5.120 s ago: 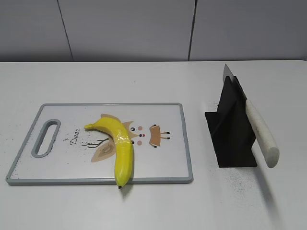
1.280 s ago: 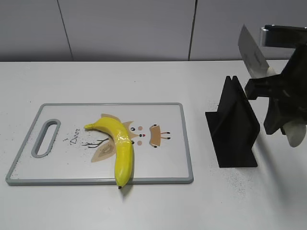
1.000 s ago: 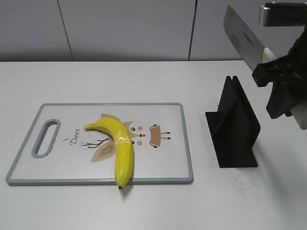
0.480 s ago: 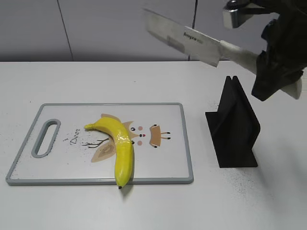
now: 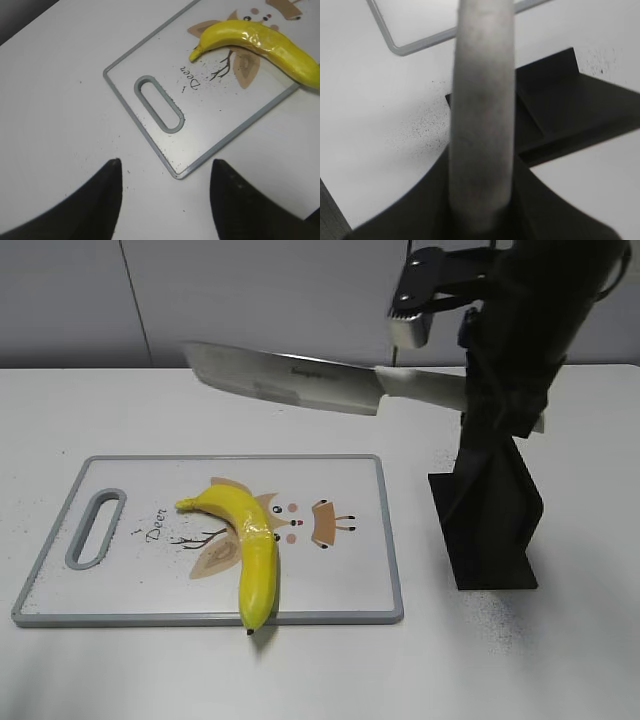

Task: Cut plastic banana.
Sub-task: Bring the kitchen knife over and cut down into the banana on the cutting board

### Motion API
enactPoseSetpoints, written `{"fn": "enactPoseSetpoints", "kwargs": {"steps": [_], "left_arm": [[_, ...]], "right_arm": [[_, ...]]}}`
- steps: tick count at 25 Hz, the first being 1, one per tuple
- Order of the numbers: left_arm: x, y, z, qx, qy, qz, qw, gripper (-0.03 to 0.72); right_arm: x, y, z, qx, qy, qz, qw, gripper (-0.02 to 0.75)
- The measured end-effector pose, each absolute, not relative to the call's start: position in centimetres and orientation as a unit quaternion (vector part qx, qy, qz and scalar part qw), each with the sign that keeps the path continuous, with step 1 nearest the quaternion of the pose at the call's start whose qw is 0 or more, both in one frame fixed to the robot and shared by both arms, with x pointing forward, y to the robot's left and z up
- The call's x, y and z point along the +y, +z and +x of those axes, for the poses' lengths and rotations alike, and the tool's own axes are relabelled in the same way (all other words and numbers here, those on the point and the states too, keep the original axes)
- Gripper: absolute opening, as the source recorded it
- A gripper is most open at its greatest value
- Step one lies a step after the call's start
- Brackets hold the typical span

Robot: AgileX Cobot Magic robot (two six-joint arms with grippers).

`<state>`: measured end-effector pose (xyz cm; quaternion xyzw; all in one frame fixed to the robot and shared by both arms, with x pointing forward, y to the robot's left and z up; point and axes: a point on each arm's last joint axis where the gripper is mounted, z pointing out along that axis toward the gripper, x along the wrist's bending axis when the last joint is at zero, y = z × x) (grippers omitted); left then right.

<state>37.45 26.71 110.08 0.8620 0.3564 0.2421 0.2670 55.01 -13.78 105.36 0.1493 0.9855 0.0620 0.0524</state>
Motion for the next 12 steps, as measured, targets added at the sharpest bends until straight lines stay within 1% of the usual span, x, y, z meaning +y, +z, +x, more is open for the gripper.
{"fn": "enactPoseSetpoints", "kwargs": {"steps": [2, 7, 12], "left_arm": [[26.2, 110.8, 39.4, 0.315, 0.229, 0.883, 0.263, 0.529], [24.4, 112.2, 43.8, 0.237, 0.198, 0.908, 0.282, 0.529], [22.0, 111.5, 47.2, 0.132, 0.171, 0.936, 0.278, 0.529]], "right_arm": [[-12.5, 105.1, 55.3, 0.988, 0.064, 0.128, 0.051, 0.166], [-9.8, 103.8, 55.9, 0.996, 0.058, 0.050, 0.045, 0.166], [-8.7, 102.1, 56.4, 0.998, 0.048, 0.007, 0.031, 0.166]]}}
